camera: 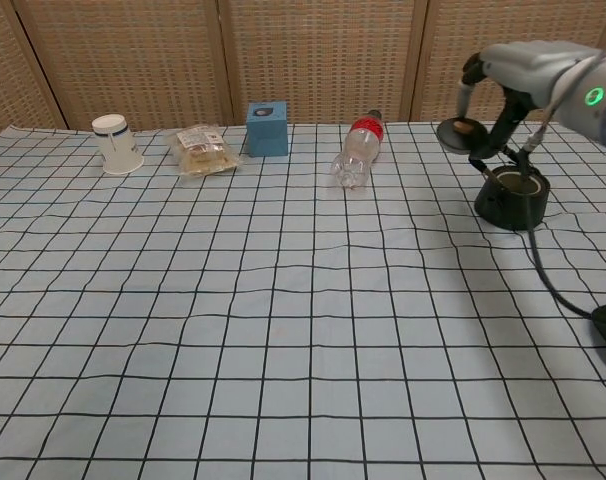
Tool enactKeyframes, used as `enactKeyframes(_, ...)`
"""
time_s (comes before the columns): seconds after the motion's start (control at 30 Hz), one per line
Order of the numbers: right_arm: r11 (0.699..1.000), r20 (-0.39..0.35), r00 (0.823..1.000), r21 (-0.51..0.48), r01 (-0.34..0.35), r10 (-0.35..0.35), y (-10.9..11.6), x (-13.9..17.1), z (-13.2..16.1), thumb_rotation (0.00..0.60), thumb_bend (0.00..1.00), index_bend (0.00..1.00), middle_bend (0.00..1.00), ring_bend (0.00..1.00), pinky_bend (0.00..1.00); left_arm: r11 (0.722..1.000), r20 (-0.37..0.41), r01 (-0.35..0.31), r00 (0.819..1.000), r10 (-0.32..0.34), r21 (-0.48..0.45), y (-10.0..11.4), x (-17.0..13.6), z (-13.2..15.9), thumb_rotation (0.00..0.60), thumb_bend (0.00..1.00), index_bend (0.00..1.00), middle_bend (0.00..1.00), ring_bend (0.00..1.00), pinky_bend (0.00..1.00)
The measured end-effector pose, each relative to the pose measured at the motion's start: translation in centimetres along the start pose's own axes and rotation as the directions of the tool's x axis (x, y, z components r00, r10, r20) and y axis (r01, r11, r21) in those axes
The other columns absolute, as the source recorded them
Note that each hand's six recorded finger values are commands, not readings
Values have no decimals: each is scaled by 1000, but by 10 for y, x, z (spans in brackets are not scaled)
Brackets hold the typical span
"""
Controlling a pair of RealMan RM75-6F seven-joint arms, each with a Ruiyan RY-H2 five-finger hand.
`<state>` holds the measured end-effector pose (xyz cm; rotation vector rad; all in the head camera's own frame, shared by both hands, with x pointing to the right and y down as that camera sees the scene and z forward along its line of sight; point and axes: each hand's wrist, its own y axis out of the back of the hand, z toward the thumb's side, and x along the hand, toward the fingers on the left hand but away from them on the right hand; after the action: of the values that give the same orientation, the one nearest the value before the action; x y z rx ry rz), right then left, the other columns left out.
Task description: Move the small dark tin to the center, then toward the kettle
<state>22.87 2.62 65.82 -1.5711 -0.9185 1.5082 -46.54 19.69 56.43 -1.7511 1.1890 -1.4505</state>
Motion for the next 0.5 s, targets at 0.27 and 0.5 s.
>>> enactKeyframes(0.27,999,71,997,-52,-16,19,-1,10,-54,600,424,493,144,0,0,1000,24,-4,1000,3,18,-1,-3,10,600,133,0,0,0,0)
enactKeyframes(0.5,996,90,995,-81,-23,31,-15,4,-70,600,422,500,144,0,0,999,44,18,999,-19,32,-7,-4,17,600,133,0,0,0,0)
